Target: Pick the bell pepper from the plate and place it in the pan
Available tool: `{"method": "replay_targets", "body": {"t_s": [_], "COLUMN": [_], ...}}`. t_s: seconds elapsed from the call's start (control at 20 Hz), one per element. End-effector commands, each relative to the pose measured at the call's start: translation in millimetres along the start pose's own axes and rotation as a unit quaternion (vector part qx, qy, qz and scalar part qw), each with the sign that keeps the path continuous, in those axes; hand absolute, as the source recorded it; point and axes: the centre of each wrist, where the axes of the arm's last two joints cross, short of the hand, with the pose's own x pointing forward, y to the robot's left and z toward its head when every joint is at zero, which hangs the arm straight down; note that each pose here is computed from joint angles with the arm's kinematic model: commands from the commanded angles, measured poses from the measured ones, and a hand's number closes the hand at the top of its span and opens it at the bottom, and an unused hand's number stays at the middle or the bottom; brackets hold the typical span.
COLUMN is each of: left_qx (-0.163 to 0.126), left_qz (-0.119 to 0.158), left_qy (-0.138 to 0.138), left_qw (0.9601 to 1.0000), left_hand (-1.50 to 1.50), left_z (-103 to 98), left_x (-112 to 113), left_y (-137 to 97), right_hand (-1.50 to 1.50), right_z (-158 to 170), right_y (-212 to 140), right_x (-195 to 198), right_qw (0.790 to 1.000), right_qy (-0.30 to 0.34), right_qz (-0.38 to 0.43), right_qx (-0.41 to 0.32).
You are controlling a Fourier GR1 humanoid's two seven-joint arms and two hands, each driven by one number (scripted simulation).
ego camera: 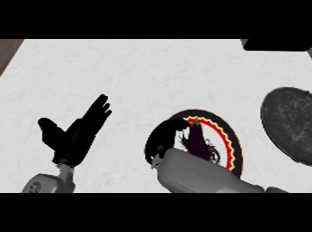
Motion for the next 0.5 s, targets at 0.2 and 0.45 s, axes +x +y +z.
{"method": "replay_targets", "body": {"t_s": [0.2,0.45], "left_qx": [0.003,0.054], "left_qz": [0.007,0.013], "left_qy": [-0.008,0.013], "left_qw": [0.9999,0.9984], "left_hand": [0.0,0.0], "left_z": [-7,17], "left_x": [13,-13], "left_y": [5,20], "right_hand": [1.5,1.5], "right_z": [2,50], "right_y": [5,26], "right_x": [14,-8], "right_qw": [0.995,0.962], "right_qy": [0.053,-0.139], "right_qz": [0.079,-0.222], "right_qx": [-0.041,-0.078]}}
